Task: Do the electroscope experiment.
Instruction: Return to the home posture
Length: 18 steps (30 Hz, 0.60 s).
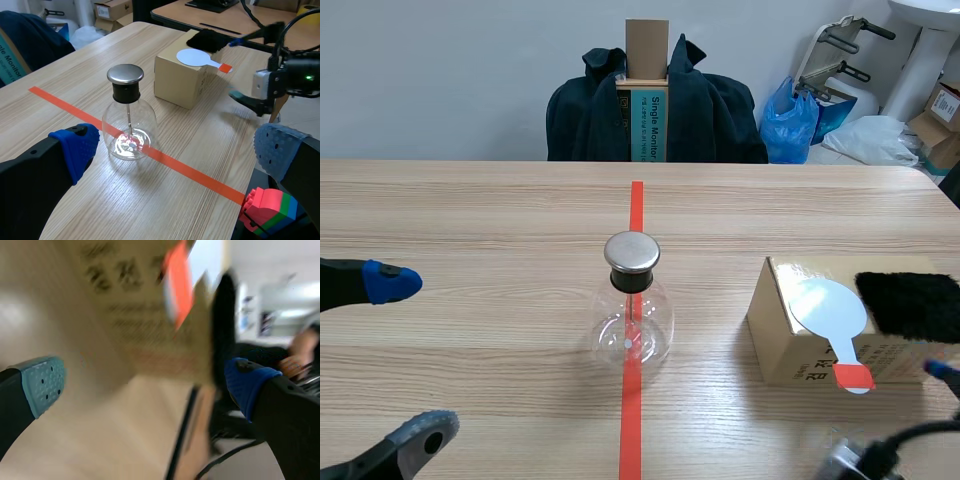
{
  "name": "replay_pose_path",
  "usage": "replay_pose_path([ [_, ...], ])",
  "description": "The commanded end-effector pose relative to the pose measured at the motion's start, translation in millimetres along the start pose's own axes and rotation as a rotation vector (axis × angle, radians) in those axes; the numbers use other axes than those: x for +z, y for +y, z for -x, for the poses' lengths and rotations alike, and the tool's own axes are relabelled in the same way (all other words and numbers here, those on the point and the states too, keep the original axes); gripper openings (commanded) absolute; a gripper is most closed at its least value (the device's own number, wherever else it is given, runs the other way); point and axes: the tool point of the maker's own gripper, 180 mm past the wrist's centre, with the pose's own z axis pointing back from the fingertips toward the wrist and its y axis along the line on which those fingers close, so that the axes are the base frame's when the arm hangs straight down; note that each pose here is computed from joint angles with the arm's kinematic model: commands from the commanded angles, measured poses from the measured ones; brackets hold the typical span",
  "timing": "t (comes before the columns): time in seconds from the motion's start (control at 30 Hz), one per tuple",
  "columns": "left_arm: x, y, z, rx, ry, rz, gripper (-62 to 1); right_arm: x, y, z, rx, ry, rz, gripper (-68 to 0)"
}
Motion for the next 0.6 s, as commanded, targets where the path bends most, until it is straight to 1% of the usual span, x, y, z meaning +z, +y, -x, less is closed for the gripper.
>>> replay_pose_path([
  [0.0,-2.4,-1.0,-4.9,0.006,-0.028,0.002,1.4,12.9,-13.9,0.3,0.001,-0.027,0.007,0.4],
  [0.07,-2.4,-1.1,-4.6,0.005,-0.027,0.003,1.4,23.1,-23.9,3.7,-0.108,-0.004,0.000,0.4],
  [0.1,-2.4,-1.1,-4.6,0.005,-0.027,0.003,1.4,26.7,-29.3,0.0,-0.165,-0.013,-0.004,0.4],
  [0.13,-2.4,-1.1,-4.6,0.005,-0.027,0.003,1.4,29.5,-38.6,-8.7,-0.209,-0.042,0.005,0.4],
  [0.17,-2.4,-1.1,-4.5,0.005,-0.026,0.003,1.4,30.3,-49.8,-14.1,-0.240,-0.061,0.022,0.4],
  [0.2,-2.4,-1.1,-4.0,0.005,-0.023,0.003,1.4,29.9,-62.7,-19.7,-0.285,-0.082,0.039,0.4],
  [0.23,-2.5,-1.1,-3.4,0.004,-0.020,0.002,1.4,28.3,-76.1,-28.2,-0.347,-0.115,0.057,0.4],
  [0.3,-2.5,-1.1,-2.1,0.004,-0.013,0.002,1.4,23.2,-97.6,-45.9,-0.475,-0.178,0.056,0.4],
  [0.4,-2.5,-1.1,-1.9,0.004,-0.012,0.002,1.4,13.3,-123.9,-72.0,-0.630,-0.269,0.021,0.4],
  [0.47,-2.5,-0.7,-1.5,0.003,-0.009,0.000,1.4,7.2,-135.0,-89.5,-0.708,-0.329,-0.019,0.4],
  [0.5,-2.5,-0.7,-1.5,0.003,-0.009,0.000,1.4,4.8,-138.7,-98.6,-0.734,-0.360,-0.044,0.4],
  [0.57,-2.5,-0.6,-1.3,0.003,-0.008,0.000,1.4,-0.8,-145.9,-112.7,-0.781,-0.403,-0.086,0.4],
])
